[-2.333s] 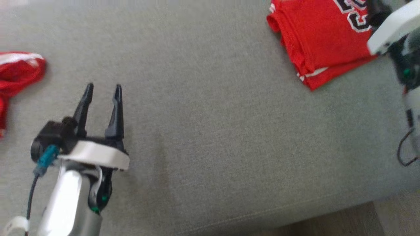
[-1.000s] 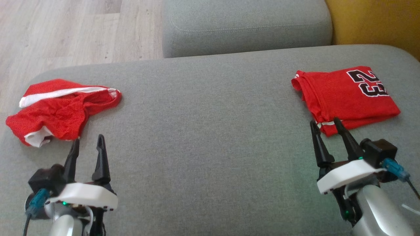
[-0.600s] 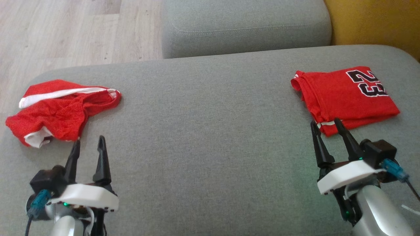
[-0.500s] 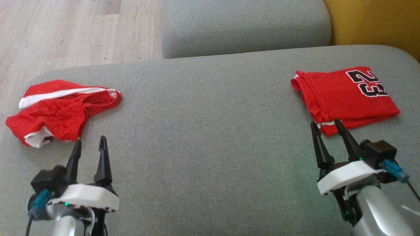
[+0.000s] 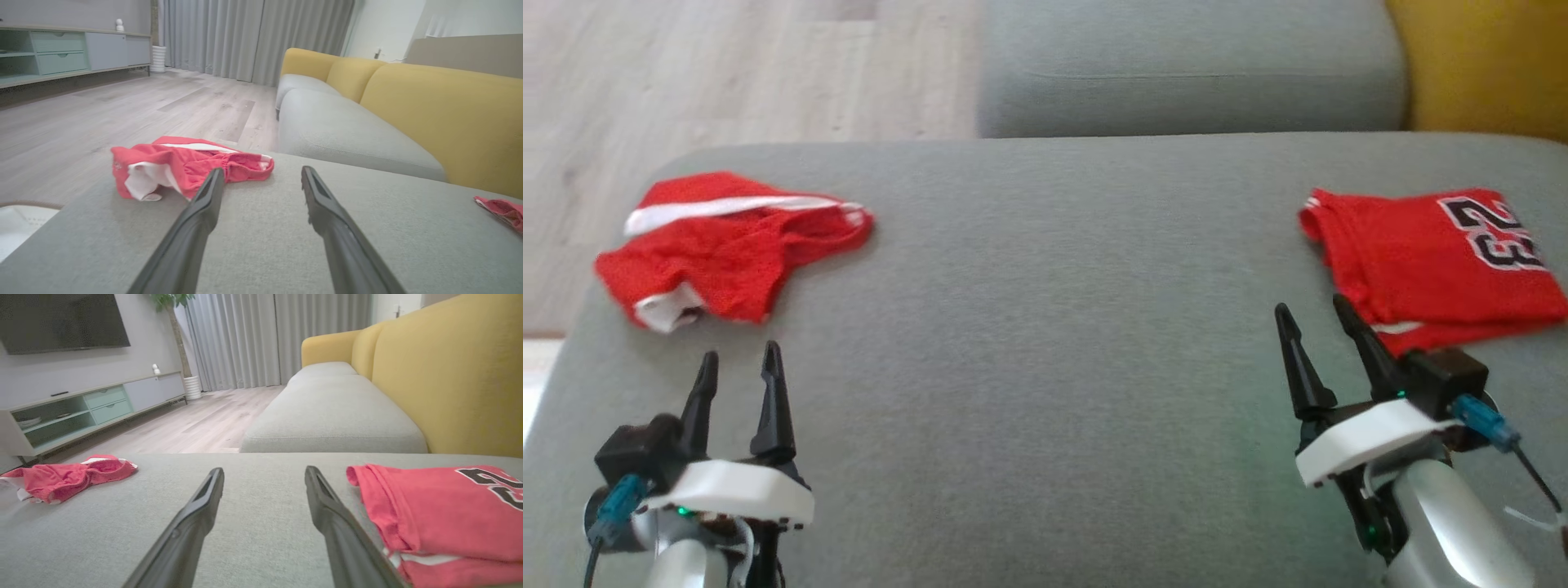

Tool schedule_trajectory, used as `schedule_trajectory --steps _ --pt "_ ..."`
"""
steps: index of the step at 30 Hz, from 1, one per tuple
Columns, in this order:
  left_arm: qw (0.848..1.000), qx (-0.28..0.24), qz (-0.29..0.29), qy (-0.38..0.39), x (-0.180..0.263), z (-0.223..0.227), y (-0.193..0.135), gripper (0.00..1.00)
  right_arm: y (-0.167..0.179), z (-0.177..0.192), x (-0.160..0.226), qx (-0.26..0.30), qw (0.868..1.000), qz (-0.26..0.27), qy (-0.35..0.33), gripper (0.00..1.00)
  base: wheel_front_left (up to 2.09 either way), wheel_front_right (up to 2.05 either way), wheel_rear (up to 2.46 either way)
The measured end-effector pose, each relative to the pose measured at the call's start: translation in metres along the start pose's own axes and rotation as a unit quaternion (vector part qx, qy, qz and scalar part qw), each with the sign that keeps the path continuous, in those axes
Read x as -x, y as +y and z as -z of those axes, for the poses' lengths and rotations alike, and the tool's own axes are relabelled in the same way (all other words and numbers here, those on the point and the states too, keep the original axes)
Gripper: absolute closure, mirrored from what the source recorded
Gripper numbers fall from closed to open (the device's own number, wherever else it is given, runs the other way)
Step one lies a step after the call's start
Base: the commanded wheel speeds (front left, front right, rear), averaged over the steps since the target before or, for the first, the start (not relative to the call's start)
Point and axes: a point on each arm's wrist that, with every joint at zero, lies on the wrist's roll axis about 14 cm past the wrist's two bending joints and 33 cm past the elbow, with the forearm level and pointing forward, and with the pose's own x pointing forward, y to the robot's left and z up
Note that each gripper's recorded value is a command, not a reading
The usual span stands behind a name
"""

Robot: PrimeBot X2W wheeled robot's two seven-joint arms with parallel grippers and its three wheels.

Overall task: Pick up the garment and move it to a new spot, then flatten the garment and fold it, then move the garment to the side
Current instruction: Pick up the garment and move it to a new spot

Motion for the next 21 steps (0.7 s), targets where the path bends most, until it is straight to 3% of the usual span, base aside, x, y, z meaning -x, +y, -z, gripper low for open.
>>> schedule_trajectory --steps 14,21 --pt "0.992 -0.009 -0.126 -0.014 0.054 -0.011 0.08 0.0 0.098 0.007 -0.045 -0.008 0.99 -0.137 0.013 0.0 0.0 0.0 0.0" --pt "0.986 -0.009 -0.163 -0.012 0.078 -0.009 0.1 0.0 0.124 0.009 -0.051 -0.009 0.985 -0.172 0.019 0.0 0.0 0.0 0.0"
